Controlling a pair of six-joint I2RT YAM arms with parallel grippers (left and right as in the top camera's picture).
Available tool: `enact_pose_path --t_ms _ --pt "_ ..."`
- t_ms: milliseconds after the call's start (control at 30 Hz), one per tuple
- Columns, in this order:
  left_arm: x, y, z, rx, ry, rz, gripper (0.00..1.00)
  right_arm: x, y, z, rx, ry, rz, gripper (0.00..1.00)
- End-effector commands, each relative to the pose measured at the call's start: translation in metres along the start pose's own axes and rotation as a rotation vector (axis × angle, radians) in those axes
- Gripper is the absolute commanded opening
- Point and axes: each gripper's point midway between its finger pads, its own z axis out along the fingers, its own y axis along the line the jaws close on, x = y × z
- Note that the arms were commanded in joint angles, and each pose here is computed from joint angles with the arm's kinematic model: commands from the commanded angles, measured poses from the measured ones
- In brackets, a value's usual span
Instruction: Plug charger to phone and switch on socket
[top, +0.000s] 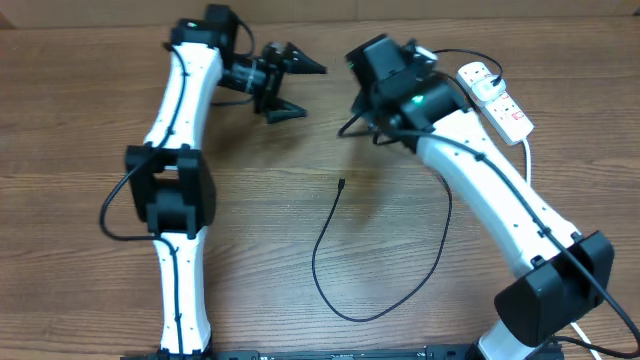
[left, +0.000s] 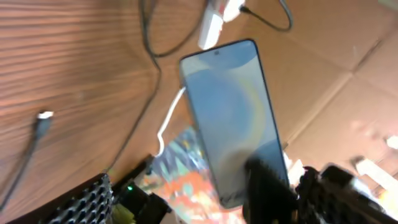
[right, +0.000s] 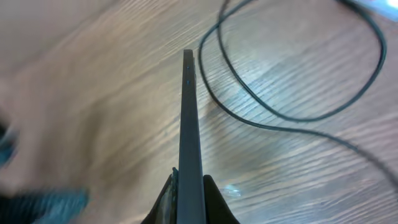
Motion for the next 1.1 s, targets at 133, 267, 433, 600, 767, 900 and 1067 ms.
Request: enact_pose_path --t_ms 133,267,433,600,767,900,1067 --pt "0.043 -0.05 -0.027 -0.059 -0.127 -0.017 0.76 -0.012 0.057 -0.022 -0.371 0.353 0.529 0.04" --pt "0.045 -0.05 -0.018 -0.068 -0.126 -0.154 0.74 -0.011 0.086 -0.045 -0.506 0.551 0.698 0.04" --pt "0.042 -0.054 -0.016 -0.053 -0.136 -0.214 0.71 -0.011 0.086 -0.044 -0.471 0.586 0.832 0.04" --pt "0.039 -0.056 -0.016 -0.042 -0.148 -0.281 0.7 -0.009 0.093 -0.048 -0.47 0.617 0.902 0.04" --pt "0.037 -0.054 -0.016 -0.047 -0.163 -0.357 0.66 -0.006 0.095 -0.049 -0.443 0.651 0.983 0.04" --pt "0.038 -0.054 -0.016 -0.038 -0.161 -0.443 0.64 -0.001 0.094 -0.049 -0.389 0.681 1.091 0.04" --pt "0.038 -0.054 -0.016 -0.033 -0.164 -0.507 0.59 0.0 0.099 -0.047 -0.392 0.63 1.1 0.04"
